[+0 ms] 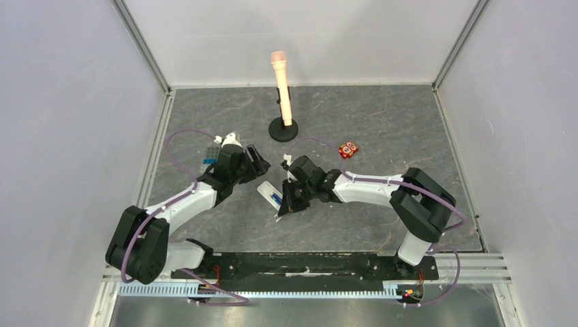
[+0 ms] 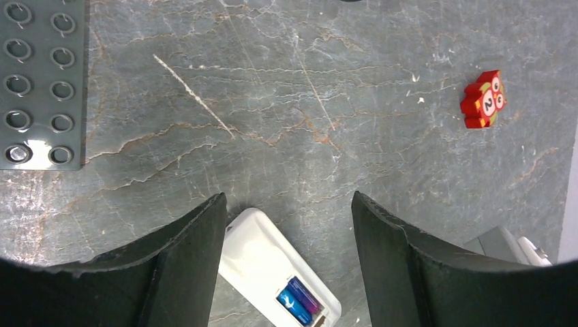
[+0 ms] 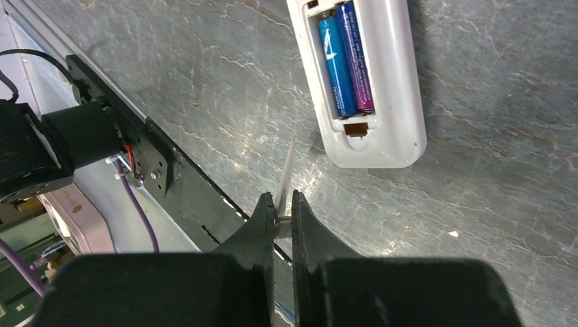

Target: Load the batteries into the remote control

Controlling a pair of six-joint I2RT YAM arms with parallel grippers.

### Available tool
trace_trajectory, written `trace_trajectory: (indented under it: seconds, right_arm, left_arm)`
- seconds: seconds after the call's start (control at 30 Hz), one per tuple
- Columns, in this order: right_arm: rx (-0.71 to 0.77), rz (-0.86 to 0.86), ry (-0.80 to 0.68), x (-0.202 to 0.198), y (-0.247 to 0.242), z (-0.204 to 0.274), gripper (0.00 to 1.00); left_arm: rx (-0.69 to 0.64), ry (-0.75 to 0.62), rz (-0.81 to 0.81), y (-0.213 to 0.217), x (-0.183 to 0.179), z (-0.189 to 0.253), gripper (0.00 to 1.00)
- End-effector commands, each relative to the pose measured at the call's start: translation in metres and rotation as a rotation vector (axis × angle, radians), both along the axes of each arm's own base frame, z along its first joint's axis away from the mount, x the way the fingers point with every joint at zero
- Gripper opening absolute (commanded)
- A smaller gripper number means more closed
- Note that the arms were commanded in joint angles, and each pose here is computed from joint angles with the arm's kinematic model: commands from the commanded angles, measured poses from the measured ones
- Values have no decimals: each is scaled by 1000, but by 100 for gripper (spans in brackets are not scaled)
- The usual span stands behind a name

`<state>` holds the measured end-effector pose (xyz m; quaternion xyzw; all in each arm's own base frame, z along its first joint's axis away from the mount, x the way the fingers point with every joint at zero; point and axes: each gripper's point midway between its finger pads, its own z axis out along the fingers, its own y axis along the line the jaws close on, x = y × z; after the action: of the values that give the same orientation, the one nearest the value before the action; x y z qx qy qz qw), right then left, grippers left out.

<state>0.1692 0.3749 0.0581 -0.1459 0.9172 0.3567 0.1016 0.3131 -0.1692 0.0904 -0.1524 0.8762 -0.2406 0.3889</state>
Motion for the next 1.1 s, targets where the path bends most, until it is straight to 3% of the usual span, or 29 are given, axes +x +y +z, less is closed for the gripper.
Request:
trace_trajectory:
  seconds: [0.0, 0.3, 0.57, 0.8, 1.07]
  right_arm:
    - [-7, 11, -23, 8, 4, 4, 0]
    - [-88, -160, -69, 36, -31, -4, 0]
    - [-43, -228, -100, 47, -38, 2, 0]
    - [133, -109, -114, 32, -23, 43, 0]
    - [387, -147, -72, 34, 0, 67, 0]
  left_arm:
    - [-55, -2, 28, -4, 8, -3, 73]
    - [-90, 83, 25, -8, -1, -25, 72]
    - [-102, 93, 15, -7, -11, -27, 70]
    - [-78, 61, 30, 3, -17, -15, 69]
    - [-56, 71, 60, 18, -37, -21, 69]
